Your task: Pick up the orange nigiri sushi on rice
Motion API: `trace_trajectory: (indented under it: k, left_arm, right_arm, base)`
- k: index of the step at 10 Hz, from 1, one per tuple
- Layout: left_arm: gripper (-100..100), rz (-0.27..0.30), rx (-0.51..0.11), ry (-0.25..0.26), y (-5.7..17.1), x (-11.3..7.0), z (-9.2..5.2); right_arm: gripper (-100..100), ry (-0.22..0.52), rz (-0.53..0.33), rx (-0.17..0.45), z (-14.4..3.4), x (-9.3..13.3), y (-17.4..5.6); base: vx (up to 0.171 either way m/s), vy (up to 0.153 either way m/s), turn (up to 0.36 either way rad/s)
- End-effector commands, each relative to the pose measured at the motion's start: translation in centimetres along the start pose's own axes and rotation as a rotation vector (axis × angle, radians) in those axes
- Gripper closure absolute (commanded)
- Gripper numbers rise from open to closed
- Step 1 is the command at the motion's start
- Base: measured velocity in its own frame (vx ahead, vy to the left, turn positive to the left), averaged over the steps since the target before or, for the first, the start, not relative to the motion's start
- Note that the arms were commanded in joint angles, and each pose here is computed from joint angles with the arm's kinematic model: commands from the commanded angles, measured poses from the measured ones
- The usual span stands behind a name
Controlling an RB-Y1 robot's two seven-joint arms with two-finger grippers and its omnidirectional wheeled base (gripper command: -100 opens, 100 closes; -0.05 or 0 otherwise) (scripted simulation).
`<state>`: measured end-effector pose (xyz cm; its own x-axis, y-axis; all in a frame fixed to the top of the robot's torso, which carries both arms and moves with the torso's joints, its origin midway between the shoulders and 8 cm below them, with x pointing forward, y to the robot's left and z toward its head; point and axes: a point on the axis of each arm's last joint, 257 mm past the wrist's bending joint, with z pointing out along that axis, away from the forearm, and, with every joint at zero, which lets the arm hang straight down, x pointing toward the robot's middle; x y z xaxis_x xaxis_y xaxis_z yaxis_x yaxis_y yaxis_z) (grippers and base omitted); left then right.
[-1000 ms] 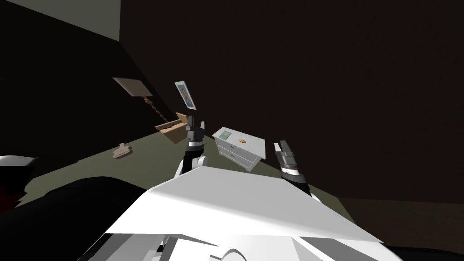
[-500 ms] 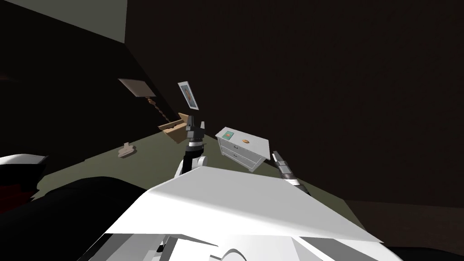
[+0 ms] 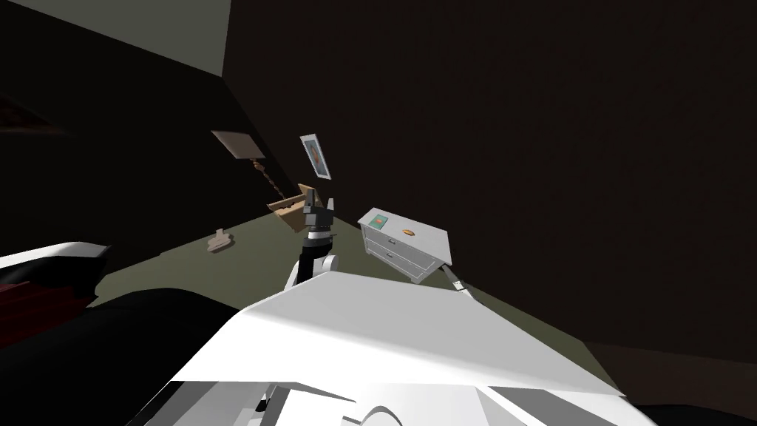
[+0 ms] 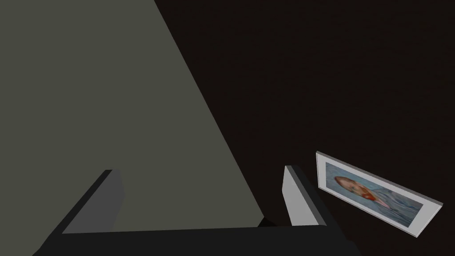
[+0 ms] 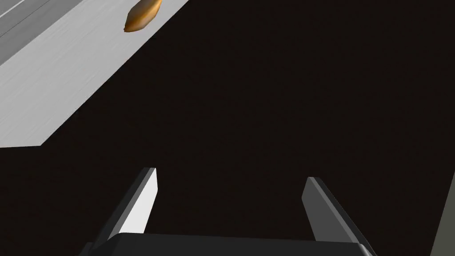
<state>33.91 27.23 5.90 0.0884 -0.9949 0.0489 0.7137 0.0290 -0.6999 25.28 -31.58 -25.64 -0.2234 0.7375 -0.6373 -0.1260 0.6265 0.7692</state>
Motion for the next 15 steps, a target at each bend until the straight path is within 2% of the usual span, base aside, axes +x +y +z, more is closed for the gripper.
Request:
trace_trajectory:
  k: [1, 2, 3, 4, 6, 7, 8, 9, 10, 11, 13, 14, 15]
  left_arm:
    - [0, 0.0, 0.0, 0.0, 0.0, 0.0, 0.0]
    - [0, 0.0, 0.0, 0.0, 0.0, 0.0, 0.0]
    - [0, 0.0, 0.0, 0.0, 0.0, 0.0, 0.0]
    - [0, 0.0, 0.0, 0.0, 0.0, 0.0, 0.0]
    - [0, 0.0, 0.0, 0.0, 0.0, 0.0, 0.0]
    - [0, 0.0, 0.0, 0.0, 0.0, 0.0, 0.0]
    - [0, 0.0, 0.0, 0.0, 0.0, 0.0, 0.0]
    - [0, 0.0, 0.0, 0.0, 0.0, 0.0, 0.0]
    - [0, 0.0, 0.0, 0.0, 0.0, 0.0, 0.0]
    - [0, 0.0, 0.0, 0.0, 0.0, 0.0, 0.0]
    - [0, 0.0, 0.0, 0.0, 0.0, 0.0, 0.0]
    - [0, 0.0, 0.0, 0.0, 0.0, 0.0, 0.0]
    - [0, 0.0, 0.0, 0.0, 0.0, 0.0, 0.0]
  right_arm:
    - [-100, 0.052, -0.029, 0.04, -1.4, 1.3, -2.0]
    - [-100, 0.054, -0.028, 0.047, -1.5, 1.4, -2.2]
    - [-100, 0.131, -0.071, 0.099, -3.7, 2.9, -4.3]
    - [-100, 0.133, -0.07, 0.108, -3.9, 2.9, -4.7]
    - [-100, 0.283, -0.148, 0.215, -9.0, 5.6, -8.9]
    - [-100, 0.3, -0.156, 0.224, -9.5, 5.5, -9.3]
    - [-100, 0.378, -0.193, 0.279, -12.6, 6.6, -11.3]
    - [-100, 0.386, -0.199, 0.277, -12.6, 6.4, -11.3]
    - [-100, 0.466, -0.244, 0.304, -15.1, 7.1, -12.5]
    - [-100, 0.473, -0.242, 0.327, -15.9, 7.1, -13.2]
    - [-100, 0.632, -0.323, 0.396, -21.5, 7.8, -15.8]
    - [-100, 0.646, -0.327, 0.415, -22.4, 7.6, -16.4]
    - [-100, 0.727, -0.369, 0.445, -25.3, 7.5, -17.6]
  base:
    - [0.042, 0.107, 0.043]
    - [0.009, 0.039, -0.019]
    - [0.015, 0.071, 0.123]
    - [0.016, 0.07, 0.073]
    - [0.044, 0.128, 0.194]
    - [0.057, 0.114, 0.077]
    - [0.059, 0.104, 0.166]
    - [0.047, 0.075, 0.087]
    - [0.047, 0.089, 0.21]
    - [0.044, 0.068, 0.106]
    - [0.085, 0.089, 0.272]
    - [0.079, 0.073, 0.147]
    - [0.073, 0.093, 0.244]
